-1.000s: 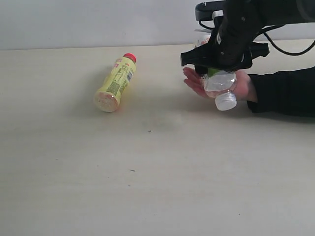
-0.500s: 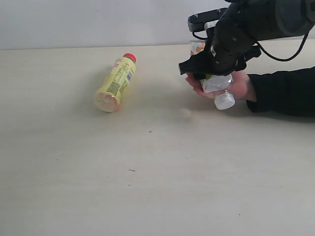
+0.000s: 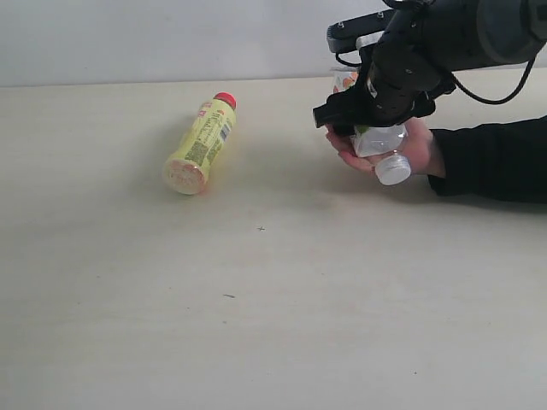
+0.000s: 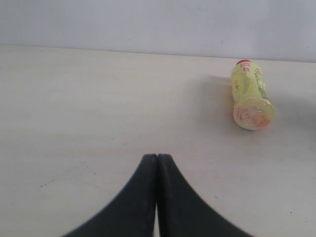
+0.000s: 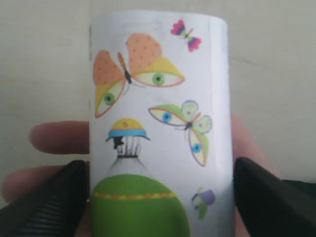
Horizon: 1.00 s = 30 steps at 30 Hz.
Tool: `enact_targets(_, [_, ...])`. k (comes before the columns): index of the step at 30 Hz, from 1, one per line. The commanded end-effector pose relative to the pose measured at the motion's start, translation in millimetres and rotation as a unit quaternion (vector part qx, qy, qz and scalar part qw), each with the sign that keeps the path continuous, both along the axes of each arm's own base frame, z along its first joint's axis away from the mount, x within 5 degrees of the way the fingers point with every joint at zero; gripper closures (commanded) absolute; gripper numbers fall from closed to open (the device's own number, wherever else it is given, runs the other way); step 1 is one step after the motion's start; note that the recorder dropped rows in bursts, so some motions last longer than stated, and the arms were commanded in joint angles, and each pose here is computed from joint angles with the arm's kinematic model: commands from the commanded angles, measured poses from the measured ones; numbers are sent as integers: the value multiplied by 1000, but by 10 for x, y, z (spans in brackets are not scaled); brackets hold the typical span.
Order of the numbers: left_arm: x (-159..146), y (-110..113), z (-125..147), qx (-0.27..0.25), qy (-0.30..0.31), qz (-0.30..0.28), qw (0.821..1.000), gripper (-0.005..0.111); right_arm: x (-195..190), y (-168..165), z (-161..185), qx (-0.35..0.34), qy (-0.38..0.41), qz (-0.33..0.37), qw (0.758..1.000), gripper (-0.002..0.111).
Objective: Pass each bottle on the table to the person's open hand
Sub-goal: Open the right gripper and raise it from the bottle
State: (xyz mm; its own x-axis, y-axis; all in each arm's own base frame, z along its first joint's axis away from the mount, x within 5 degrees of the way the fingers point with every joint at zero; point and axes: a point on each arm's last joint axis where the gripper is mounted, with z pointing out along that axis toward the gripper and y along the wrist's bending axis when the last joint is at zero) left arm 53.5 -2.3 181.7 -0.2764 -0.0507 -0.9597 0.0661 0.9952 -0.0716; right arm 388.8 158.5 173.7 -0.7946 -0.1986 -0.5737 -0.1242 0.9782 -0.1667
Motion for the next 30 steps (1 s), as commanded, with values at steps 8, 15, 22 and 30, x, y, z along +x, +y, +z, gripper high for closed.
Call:
enact_targets(8, [-2,-3,-5,0,-4,-3,1000,104,11,-19,74,-13,-9,13,1000,13])
enact_targets(15, [-2,-3,-5,0,-4,-3,1000,104,-77,-68,506,-6,-48,20,999,12])
enact_targets(22, [-2,-3,-5,0,-4,-3,1000,104,-336,-153,1077,-5,-67,64,996,12])
enact_targets(30, [-2,-3,-5,0,-4,-3,1000,104,-784,-269,1379,2,32,94,995,19])
